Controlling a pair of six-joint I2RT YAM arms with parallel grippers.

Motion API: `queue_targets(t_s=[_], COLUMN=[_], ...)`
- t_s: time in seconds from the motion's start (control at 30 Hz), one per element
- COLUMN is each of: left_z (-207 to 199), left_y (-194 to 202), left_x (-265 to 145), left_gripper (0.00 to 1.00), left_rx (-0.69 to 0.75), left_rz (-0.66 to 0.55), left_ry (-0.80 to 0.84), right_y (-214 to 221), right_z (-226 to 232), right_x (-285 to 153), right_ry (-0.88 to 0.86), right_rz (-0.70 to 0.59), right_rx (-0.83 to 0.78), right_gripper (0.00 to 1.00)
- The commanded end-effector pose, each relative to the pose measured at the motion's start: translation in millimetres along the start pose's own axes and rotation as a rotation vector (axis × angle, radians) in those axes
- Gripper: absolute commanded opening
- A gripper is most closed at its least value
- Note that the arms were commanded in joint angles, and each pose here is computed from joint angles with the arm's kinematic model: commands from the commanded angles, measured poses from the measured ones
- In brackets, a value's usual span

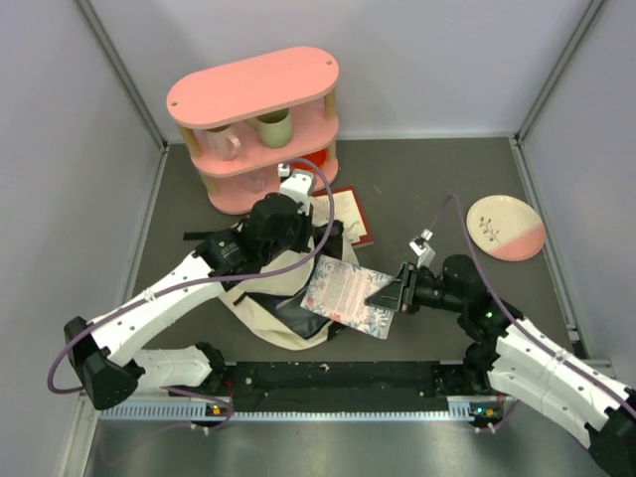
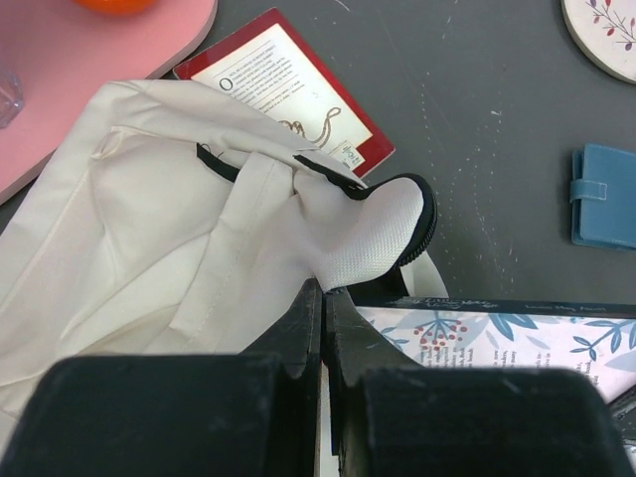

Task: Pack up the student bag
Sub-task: Place the book in the student bag.

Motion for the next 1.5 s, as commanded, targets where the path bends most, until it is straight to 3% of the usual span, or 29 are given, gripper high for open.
queue_targets(t_s=[0.0, 0.3, 0.57, 0.7, 0.83, 1.17, 1.47], left_z=[-0.1, 0.5, -0.3, 0.0, 2.4, 4.9, 5.5], left_y=[-26.0, -26.5, -26.5, -29.0, -28.7, -24.8, -25.1], left_x=[-13.6, -17.7, -19.6, -23.5, -32.6, -38.5, -41.8], left_gripper=[0.0, 0.0, 0.0, 0.0, 0.0, 0.0, 0.0], left_rx=[-0.075, -0.076, -0.092, -0.1, -0.103, -0.09, -0.092], left_rz=[-0.172, -0.183, -0.194, -0.208, -0.229, -0.244, -0.254], left_ry=[0.032, 0.04, 0.052, 0.064, 0.064, 0.068, 0.074], right_y=[-10.4, -5.5, -1.2, -6.7, -16.8, -13.1, -5.7], right_z=[43.8, 54.2, 59.6, 55.3, 60.6, 74.2, 49.5], right_x=[6.1, 27.6, 50.9, 62.2, 73.1, 118.6, 142.9], right_ry=[-0.244, -0.223, -0.112, -0.131, -0.116, -0.161, -0.005], right_rz=[0.024, 0.066, -0.126, -0.234, -0.31, -0.13, -0.148], right_rx=[-0.129, -0.154, -0.127, 0.021, 0.063, 0.21, 0.134], right_gripper=[0.0, 0.0, 0.0, 0.0, 0.0, 0.0, 0.0])
Point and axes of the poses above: each gripper's point midway between its finger pads, its own x axis out along the fingers, its own z axis along the line the jaws close on, y = z × x, the point moved 10 cm from there along -x, back along the fingers, and after that the axes turned 14 degrees about x, right-handed, at the moved point
